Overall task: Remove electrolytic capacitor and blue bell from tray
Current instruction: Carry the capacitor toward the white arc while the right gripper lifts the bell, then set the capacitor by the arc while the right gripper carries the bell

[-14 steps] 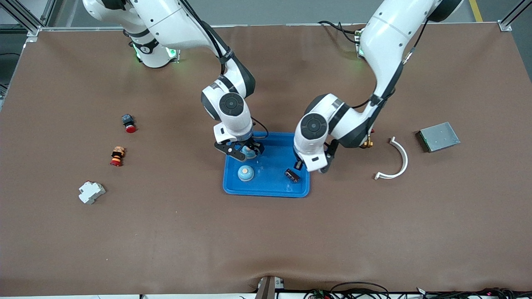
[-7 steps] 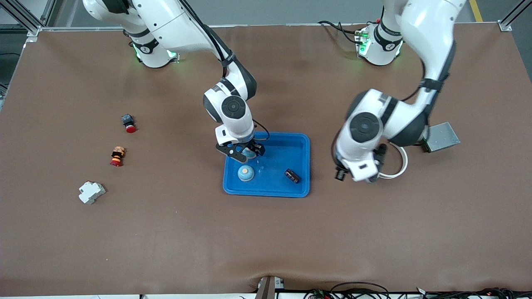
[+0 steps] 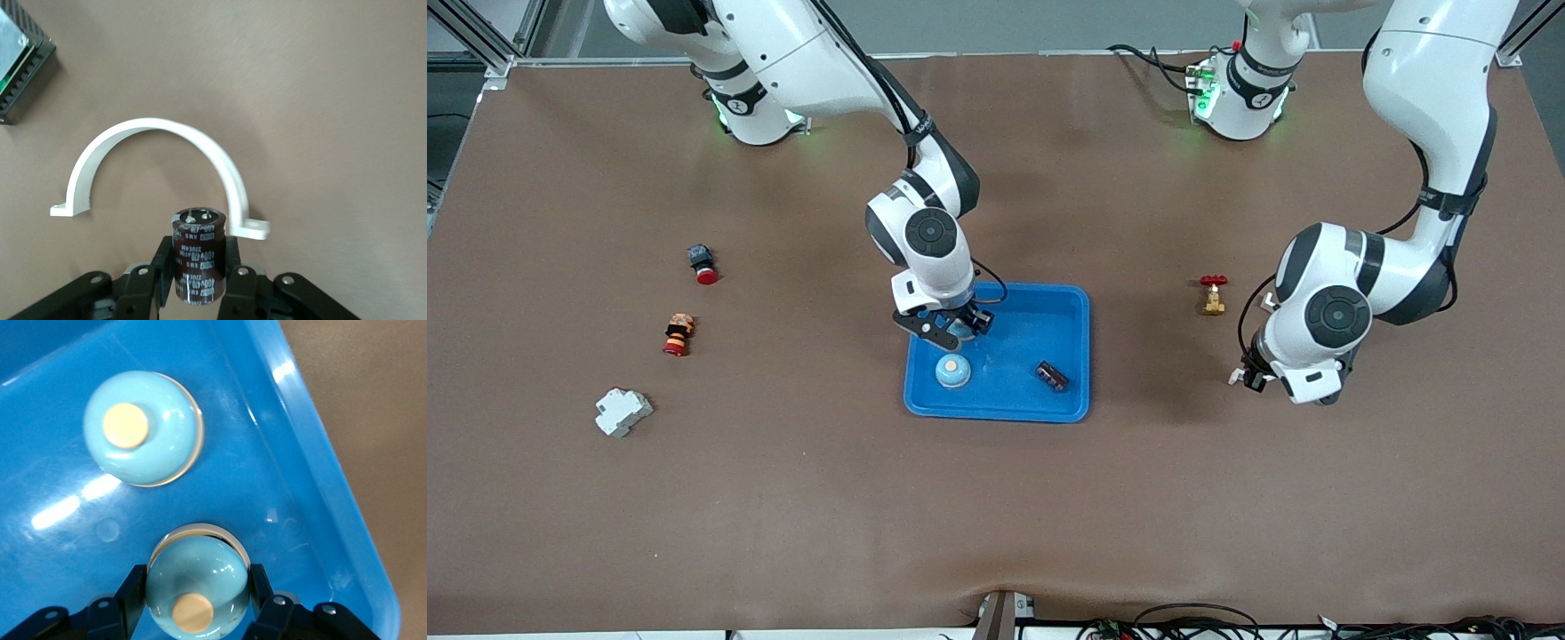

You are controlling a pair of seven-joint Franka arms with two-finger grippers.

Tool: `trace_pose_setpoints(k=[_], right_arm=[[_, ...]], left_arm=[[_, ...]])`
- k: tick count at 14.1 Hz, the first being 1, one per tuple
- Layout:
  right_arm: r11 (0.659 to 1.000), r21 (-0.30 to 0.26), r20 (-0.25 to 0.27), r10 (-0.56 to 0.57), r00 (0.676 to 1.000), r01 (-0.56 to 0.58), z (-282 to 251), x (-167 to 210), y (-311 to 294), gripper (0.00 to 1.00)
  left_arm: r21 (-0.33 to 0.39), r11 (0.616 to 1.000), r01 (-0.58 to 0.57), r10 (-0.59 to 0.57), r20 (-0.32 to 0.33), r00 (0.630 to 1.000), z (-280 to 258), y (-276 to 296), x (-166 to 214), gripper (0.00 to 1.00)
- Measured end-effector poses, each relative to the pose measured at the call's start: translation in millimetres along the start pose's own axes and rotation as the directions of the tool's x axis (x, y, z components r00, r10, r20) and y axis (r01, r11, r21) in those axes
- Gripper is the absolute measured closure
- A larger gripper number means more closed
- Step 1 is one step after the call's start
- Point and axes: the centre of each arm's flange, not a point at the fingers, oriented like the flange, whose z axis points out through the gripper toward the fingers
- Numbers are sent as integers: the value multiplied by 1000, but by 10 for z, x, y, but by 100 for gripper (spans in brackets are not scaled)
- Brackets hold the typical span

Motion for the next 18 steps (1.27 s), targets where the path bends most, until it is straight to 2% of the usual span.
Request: trace_pose_setpoints(k=[7,9,12,14,18], right_arm=[[997,-62,25,-43,999,45,-473,88,-162,35],[992,-83,38,-87,995,90,-698,239,-84,35],[984,-82,50,-157,986,160,-977,628,181,35],[974,-78,61,-207,976,212,-1121,887,488,35],[953,-77,92,-286,954,293,-1271,1174,1179,35]], left_arm=[[30,1000,-8,7,34,999,588,-336,-114,67],[39,999,3,-4,40,999,633,-386,-62,67],[43,999,18,-20,44,999,658,-427,27,66],[41,999,21,-23,46,999,661,-440,73,51],[5,1000,26,-27,36,999,519,-348,122,10]])
